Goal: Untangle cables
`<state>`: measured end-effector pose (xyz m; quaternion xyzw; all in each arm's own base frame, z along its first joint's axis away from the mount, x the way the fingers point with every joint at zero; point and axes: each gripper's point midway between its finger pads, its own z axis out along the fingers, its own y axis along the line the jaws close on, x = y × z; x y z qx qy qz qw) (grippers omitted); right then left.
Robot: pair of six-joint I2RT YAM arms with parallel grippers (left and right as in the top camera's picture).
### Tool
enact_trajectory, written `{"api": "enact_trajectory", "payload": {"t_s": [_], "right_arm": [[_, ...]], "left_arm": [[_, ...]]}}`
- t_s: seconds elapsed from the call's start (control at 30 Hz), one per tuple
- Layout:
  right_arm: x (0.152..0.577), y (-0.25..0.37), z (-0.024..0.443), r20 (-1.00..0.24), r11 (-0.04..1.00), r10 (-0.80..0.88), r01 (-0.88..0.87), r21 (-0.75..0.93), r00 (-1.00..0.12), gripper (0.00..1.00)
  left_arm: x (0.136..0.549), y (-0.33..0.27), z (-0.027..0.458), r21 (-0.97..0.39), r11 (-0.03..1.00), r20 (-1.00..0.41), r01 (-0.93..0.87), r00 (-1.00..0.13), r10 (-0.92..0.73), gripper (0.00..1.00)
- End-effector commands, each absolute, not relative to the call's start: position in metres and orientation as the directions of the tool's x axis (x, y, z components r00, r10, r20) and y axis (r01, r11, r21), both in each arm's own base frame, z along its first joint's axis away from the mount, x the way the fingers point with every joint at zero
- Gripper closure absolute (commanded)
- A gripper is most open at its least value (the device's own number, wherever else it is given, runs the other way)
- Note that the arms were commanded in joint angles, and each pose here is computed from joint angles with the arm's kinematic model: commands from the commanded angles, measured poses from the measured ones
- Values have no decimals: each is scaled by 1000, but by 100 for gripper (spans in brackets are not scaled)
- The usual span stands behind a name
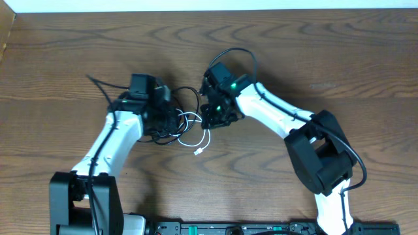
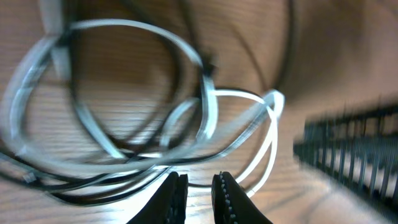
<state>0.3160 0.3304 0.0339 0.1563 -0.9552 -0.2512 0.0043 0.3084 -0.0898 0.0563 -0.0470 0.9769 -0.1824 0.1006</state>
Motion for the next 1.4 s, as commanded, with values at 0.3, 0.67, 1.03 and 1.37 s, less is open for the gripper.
{"api": "enact_trajectory", "payload": {"t_s": [0.3, 0.67, 1.03, 1.37], "right_arm": [[370, 249, 31, 26, 883, -14, 0, 470, -1000, 60], [368, 255, 31, 13, 882, -38, -28, 471, -999, 60], [366, 259, 31, -5, 879, -80, -73, 472, -997, 60], [366, 259, 31, -6, 879, -80, -74, 472, -997, 60]], "left_arm": [[310, -105, 28, -143, 975, -240, 169, -962, 132, 68], [313, -107, 7, -143, 975, -210, 168, -968, 137, 62], [300, -120, 40, -203, 934, -235, 293, -941, 244, 47], [288, -127, 24, -202, 925, -180, 322, -941, 288, 43]]}}
